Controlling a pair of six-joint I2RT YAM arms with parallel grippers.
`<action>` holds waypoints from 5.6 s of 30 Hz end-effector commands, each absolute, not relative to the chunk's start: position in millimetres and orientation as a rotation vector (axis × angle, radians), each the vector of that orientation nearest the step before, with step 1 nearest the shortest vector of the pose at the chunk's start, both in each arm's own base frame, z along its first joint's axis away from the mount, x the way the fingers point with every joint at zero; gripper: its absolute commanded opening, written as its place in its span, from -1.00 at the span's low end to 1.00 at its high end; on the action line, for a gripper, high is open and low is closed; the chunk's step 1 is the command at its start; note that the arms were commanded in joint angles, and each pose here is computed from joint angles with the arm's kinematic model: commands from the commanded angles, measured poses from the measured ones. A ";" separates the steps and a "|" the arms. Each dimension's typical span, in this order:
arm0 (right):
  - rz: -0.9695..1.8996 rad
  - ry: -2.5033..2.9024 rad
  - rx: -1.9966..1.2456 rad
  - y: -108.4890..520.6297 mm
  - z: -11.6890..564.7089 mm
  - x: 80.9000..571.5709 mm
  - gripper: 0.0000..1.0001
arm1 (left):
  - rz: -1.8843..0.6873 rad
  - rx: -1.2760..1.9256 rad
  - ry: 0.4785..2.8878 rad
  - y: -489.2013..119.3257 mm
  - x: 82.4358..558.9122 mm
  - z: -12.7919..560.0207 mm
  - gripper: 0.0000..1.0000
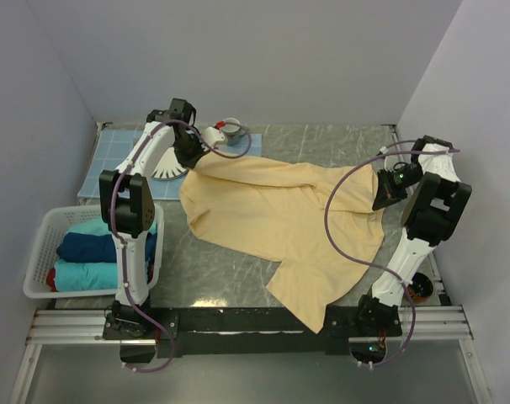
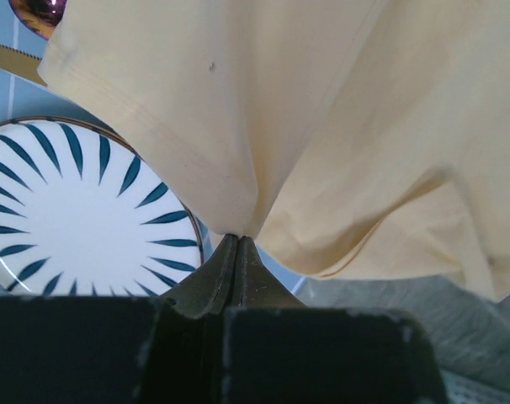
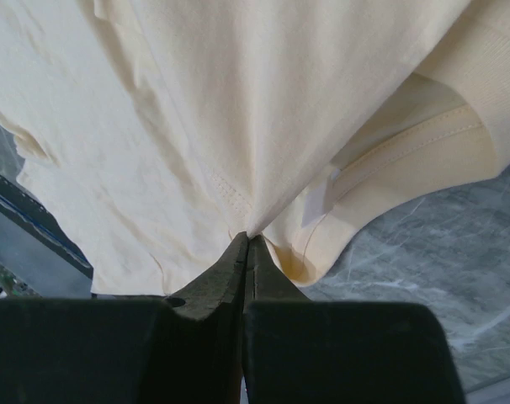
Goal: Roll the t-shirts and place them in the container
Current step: Fold the T-shirt at the center of the board.
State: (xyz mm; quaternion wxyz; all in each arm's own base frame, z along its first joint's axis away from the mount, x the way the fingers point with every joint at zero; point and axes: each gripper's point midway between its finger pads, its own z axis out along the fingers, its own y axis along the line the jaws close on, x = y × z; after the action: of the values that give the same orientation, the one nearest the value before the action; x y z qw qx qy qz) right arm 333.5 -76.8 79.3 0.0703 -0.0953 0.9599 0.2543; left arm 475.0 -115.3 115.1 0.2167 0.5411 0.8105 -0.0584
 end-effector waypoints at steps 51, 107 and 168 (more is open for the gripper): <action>0.119 2.642 -0.011 -123.2 48.4 528.8 0.15 | -0.140 0.458 2.386 -128.1 576.3 82.7 -0.07; 0.163 2.443 -1.254 90.7 65.7 397.2 -0.15 | -0.250 0.472 2.335 -123.6 508.5 136.2 -0.16; 0.423 2.607 -1.209 114.7 74.8 352.9 -0.71 | -0.203 0.491 2.367 -116.4 505.3 121.5 -0.14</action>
State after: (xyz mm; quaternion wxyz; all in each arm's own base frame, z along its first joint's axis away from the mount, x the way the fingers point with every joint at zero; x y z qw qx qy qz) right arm 359.9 99.9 65.4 0.1259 -0.3980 0.9020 0.1102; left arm 501.3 -116.1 110.4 0.3359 0.1814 0.9207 -0.0816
